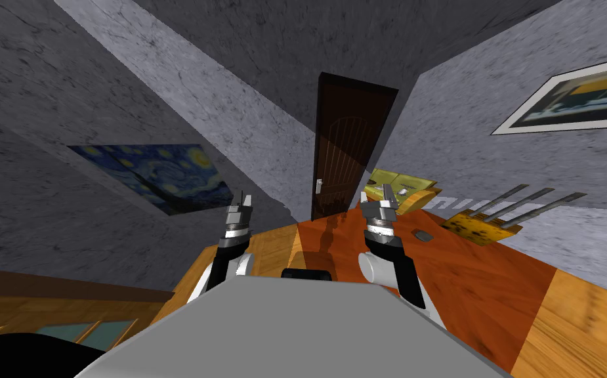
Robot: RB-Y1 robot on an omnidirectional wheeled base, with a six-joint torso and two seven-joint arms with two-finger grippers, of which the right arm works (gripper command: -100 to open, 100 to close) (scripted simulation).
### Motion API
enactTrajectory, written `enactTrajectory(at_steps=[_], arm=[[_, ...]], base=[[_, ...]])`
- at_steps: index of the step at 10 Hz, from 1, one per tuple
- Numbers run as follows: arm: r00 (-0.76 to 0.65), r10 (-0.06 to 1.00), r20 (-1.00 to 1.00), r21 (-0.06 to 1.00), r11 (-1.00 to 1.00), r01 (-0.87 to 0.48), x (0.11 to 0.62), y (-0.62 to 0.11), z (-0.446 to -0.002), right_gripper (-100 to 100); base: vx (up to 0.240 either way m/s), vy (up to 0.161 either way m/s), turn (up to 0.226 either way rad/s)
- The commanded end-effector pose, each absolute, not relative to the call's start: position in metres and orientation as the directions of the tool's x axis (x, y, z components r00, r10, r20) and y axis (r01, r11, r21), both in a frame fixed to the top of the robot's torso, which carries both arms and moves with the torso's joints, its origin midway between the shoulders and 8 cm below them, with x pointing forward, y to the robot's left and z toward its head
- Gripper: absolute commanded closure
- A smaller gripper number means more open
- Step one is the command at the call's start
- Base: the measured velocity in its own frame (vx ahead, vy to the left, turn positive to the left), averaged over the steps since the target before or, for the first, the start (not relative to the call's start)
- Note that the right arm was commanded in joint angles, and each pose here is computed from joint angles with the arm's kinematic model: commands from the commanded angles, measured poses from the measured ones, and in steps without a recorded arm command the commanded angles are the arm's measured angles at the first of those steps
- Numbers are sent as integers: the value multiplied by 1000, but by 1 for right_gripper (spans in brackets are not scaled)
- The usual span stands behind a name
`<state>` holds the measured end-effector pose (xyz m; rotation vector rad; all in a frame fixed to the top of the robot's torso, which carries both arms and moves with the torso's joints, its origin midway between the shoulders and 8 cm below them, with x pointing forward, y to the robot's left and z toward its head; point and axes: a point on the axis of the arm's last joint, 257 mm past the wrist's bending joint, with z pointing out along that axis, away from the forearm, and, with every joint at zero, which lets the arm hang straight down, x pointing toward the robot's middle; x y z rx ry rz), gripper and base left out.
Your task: Pull the door open
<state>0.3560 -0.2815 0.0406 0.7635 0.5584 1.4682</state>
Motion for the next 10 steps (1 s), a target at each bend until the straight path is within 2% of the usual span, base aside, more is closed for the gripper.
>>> enactTrajectory(at_steps=[1, 10], arm=[[61, 994, 88, 758, -27, -652, 363, -279, 33, -100], [128, 979, -158, 800, 203, -565, 414, -264, -23, -100]], base=[[36, 0, 7], [90, -2, 9]])
